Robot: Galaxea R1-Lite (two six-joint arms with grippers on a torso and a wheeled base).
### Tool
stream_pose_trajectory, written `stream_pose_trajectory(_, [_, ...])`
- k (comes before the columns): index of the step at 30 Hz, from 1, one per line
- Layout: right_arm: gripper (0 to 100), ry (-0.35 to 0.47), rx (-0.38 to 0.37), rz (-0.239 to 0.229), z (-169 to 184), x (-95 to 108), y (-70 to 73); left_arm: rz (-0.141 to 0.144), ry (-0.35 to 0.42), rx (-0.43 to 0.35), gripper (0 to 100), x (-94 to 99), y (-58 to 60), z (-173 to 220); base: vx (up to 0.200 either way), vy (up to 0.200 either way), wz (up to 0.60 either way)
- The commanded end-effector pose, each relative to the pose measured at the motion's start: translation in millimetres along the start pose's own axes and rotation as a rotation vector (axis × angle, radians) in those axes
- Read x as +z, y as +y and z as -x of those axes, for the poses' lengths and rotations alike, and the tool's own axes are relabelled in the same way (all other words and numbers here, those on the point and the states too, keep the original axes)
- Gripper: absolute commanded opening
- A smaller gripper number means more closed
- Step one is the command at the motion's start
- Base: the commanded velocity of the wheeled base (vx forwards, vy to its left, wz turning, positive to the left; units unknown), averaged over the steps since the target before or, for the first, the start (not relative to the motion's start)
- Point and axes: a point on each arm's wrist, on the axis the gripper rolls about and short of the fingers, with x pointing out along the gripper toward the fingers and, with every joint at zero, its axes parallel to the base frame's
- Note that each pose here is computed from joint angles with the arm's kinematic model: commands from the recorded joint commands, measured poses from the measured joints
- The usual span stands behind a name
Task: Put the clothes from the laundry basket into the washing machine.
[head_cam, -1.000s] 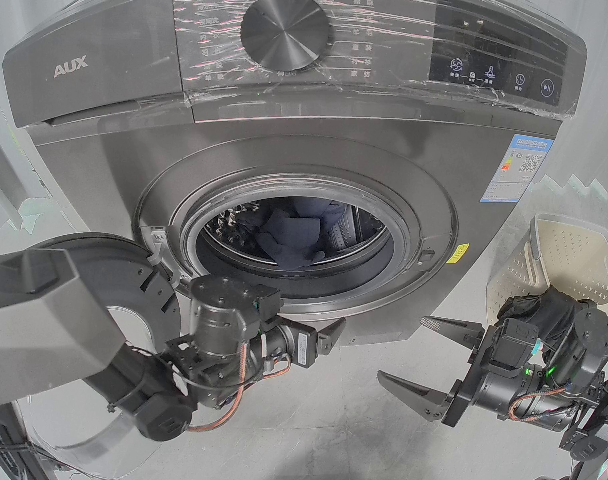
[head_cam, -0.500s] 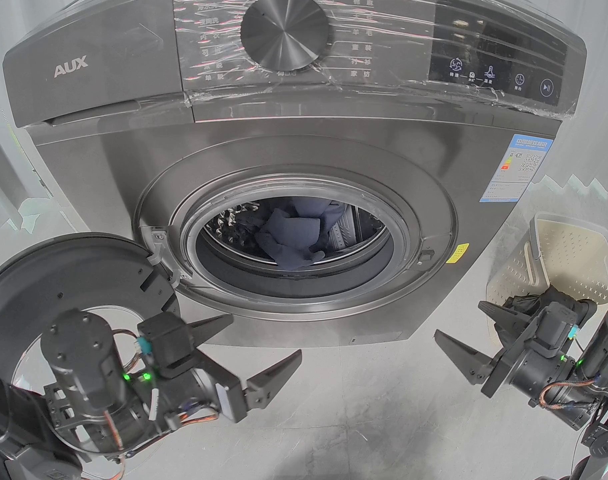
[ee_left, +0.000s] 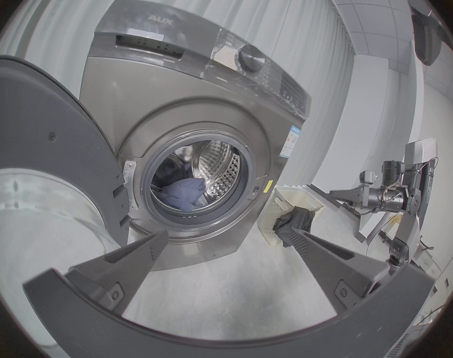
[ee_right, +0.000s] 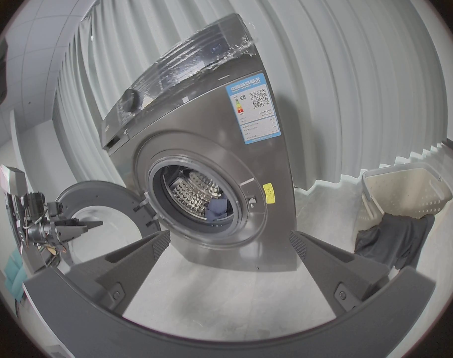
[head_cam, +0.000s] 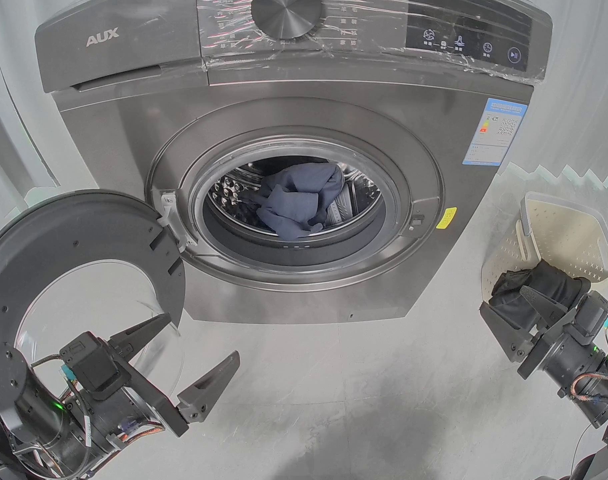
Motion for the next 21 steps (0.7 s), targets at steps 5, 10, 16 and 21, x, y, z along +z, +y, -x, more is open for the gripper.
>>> stream_pose_trajectory(5, [100, 0.144, -0.092, 0.064, 25.8, -7.5, -16.7, 0.001, -0.015, 0.074, 100, 3.0, 10.7, 8.9, 0.000, 0.000, 0.00])
stream_pose_trajectory(10, [100, 0.125, -0.160, 0.049, 45.9, -1.8, -25.5, 0.014, -0.011, 0.105, 100, 6.8, 10.6, 23.1, 0.000, -0.080, 0.00])
stream_pose_trajectory(16, [100, 0.050, -0.296, 0.115, 76.9, 6.5, -40.0, -0.012, 0.030, 0.136, 100, 6.5, 14.0, 39.9, 0.000, -0.200, 0.00])
stream_pose_trajectory(21, [100, 0.053, -0.365, 0.152, 113.4, -3.0, -43.8, -0.010, 0.026, 0.165, 100, 8.1, 17.1, 48.5, 0.000, -0.200, 0.00])
